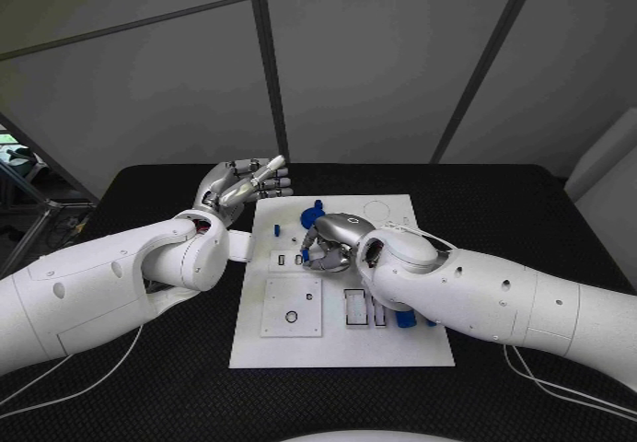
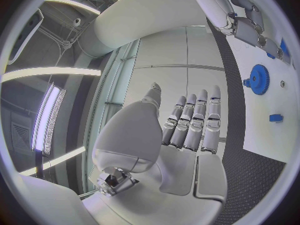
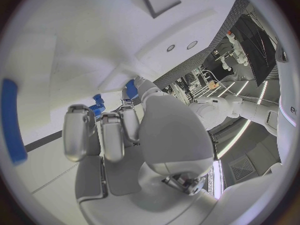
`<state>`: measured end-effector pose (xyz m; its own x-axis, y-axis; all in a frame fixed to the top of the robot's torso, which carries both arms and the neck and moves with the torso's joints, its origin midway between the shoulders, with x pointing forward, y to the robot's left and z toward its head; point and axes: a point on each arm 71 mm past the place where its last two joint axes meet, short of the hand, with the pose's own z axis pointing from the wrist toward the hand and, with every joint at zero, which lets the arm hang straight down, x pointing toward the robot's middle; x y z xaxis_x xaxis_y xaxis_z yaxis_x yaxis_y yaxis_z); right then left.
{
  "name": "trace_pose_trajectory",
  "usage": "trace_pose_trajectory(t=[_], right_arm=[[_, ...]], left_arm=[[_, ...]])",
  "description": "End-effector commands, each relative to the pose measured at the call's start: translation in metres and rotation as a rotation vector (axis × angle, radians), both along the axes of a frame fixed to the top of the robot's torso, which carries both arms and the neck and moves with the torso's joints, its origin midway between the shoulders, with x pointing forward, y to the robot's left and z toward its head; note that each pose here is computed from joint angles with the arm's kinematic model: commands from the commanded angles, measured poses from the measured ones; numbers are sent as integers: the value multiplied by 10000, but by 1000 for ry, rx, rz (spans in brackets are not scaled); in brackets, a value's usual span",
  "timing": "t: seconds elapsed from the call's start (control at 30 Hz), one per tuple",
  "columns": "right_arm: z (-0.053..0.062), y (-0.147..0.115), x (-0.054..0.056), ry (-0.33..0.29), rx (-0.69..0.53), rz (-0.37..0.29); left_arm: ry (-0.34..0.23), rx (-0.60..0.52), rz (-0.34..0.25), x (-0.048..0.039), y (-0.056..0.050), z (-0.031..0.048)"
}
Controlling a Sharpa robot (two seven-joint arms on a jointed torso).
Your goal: Assemble the parts on the task board
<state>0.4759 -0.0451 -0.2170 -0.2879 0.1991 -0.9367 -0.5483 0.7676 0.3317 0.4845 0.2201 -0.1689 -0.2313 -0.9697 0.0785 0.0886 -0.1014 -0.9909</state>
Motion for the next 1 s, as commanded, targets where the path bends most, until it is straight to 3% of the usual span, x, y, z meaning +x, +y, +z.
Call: trace_pose_trajectory(t=[0.03, 1.0], right_arm=[[-41, -22, 7, 9, -24, -11], [-43, -21, 9, 4, -29, -11]], left_arm=[[-10, -5, -12, 1, -13, 19], [-6, -6, -16, 3, -20, 15]])
